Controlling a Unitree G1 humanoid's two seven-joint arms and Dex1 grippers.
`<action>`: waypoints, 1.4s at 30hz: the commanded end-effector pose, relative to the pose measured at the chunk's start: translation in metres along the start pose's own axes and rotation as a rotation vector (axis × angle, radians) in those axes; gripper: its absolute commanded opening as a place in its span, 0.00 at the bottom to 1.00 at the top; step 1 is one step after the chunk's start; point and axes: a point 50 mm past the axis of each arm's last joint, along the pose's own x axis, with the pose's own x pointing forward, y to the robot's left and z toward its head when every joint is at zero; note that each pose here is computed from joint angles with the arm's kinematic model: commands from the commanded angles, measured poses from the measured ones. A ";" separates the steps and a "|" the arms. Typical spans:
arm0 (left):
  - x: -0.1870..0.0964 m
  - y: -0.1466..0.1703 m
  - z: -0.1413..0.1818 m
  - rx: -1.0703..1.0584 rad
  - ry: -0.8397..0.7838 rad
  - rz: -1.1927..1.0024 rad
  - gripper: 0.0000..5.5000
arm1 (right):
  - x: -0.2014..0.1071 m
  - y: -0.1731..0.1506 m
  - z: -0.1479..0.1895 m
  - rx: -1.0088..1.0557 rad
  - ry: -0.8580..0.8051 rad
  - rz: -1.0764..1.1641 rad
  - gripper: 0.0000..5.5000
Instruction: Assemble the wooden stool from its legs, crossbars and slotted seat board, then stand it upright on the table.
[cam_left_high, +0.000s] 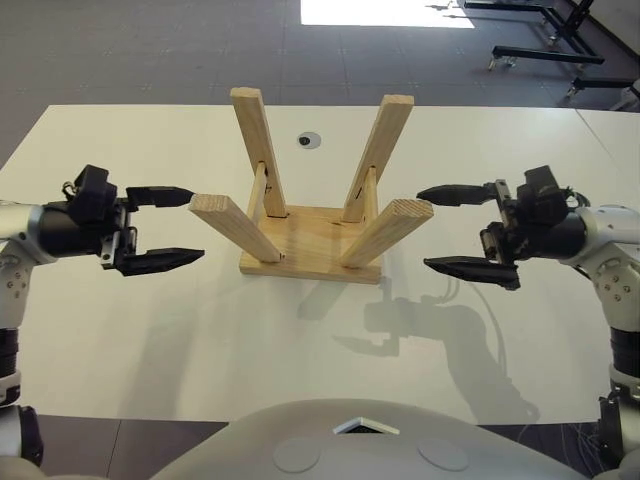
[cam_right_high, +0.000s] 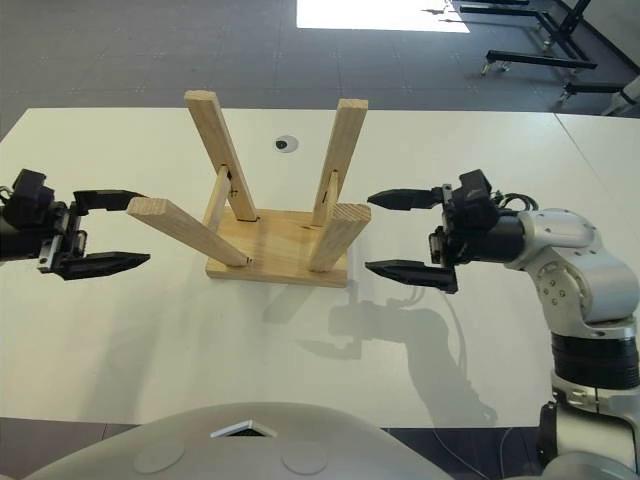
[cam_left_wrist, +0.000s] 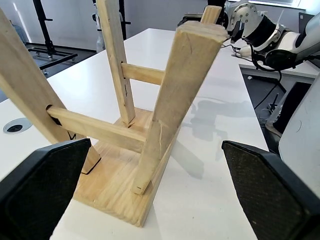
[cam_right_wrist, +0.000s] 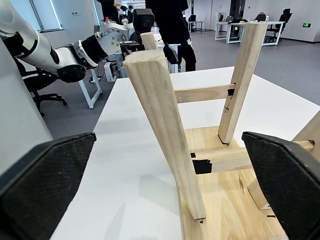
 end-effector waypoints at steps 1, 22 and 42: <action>0.011 0.001 0.009 0.017 -0.051 -0.024 0.88 | 0.014 0.001 -0.001 -0.038 -0.020 -0.006 0.98; 0.027 -0.012 0.013 -0.019 -0.096 -0.093 0.42 | 0.033 0.003 -0.004 -0.037 -0.059 0.002 0.39; 0.038 -0.023 0.015 -0.085 -0.093 -0.105 0.25 | 0.032 -0.001 -0.003 0.024 -0.058 0.006 0.23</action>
